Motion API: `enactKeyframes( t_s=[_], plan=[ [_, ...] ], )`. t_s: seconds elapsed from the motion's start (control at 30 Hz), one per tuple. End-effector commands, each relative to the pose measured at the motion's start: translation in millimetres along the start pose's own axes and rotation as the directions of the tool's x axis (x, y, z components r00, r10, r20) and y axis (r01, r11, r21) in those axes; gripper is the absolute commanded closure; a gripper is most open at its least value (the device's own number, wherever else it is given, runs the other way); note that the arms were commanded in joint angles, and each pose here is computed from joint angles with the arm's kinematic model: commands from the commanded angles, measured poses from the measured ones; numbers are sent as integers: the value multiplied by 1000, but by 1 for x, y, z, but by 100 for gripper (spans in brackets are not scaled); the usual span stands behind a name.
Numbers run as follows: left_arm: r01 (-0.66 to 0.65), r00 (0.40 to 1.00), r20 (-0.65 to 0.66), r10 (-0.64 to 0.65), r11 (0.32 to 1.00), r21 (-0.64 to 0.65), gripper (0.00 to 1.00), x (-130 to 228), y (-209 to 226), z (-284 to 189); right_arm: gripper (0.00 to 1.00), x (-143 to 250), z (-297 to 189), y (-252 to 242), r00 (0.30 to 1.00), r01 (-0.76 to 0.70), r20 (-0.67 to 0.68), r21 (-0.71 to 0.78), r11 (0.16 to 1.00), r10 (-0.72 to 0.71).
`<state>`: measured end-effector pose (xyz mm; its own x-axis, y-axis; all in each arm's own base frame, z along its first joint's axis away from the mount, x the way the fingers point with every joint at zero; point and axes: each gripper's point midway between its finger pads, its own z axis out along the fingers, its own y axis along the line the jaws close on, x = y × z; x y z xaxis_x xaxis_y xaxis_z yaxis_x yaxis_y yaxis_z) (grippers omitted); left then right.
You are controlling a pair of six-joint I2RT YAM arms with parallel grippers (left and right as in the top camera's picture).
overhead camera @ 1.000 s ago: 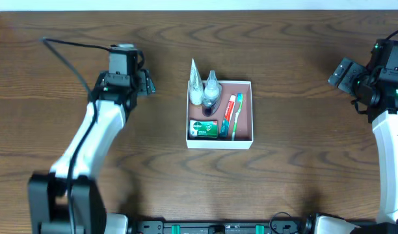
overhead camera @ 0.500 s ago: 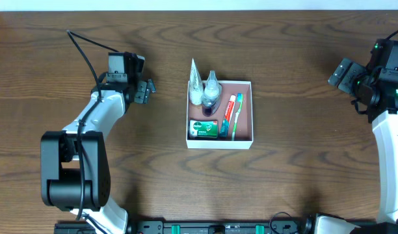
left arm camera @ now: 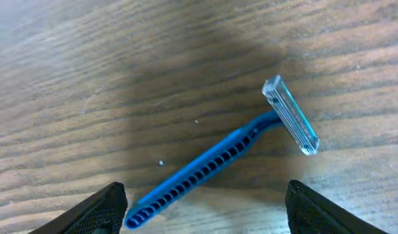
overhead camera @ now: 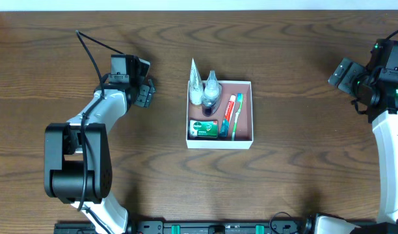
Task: Pack container
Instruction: 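Move the left gripper over the blue razor to grasp it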
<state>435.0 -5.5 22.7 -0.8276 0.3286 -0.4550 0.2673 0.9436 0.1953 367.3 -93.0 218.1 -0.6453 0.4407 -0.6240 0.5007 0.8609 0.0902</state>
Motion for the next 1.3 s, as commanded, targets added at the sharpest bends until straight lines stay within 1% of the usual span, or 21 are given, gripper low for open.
enactKeyframes(
  t_s=[0.0,0.17,0.37,0.63,0.87,1.03,1.07,1.17,1.23,1.27],
  plan=[
    [-14,999,-29,15,999,31,24,9,-5,3,1,-1,1,-1,1000,-14,-1,3,1000,14],
    [-15,997,-75,19,999,46,32,21,-9,2,1,-1,1,-1,1000,-13,-1,3,1000,13],
    [-16,997,-71,19,999,45,32,20,-9,2,1,-1,1,-1,1000,-13,-1,3,1000,13],
    [-14,1000,14,14,1000,12,31,1,1,12,1,-1,1,-1,1000,-13,-1,3,1000,13],
    [-9,999,-34,10,1000,24,31,17,-2,32,1,-1,1,-1,1000,-13,-1,3,1000,13],
    [-9,999,-45,10,1000,28,32,20,-3,34,1,-1,1,-1,1000,-14,-1,3,1000,14],
    [-9,999,-52,11,999,31,33,21,-4,34,1,-1,1,-1,1000,-13,-1,3,1000,13],
    [-8,996,-88,13,998,64,45,31,-11,33,1,-1,1,-1,1000,-13,-1,3,1000,13],
    [-5,994,-108,15,995,95,56,36,-17,32,1,-1,1,-1,1000,-14,-1,3,1000,14],
    [-4,993,-116,16,994,105,63,38,-19,31,1,-1,1,-1,1000,-13,-1,3,1000,13]
  ],
)
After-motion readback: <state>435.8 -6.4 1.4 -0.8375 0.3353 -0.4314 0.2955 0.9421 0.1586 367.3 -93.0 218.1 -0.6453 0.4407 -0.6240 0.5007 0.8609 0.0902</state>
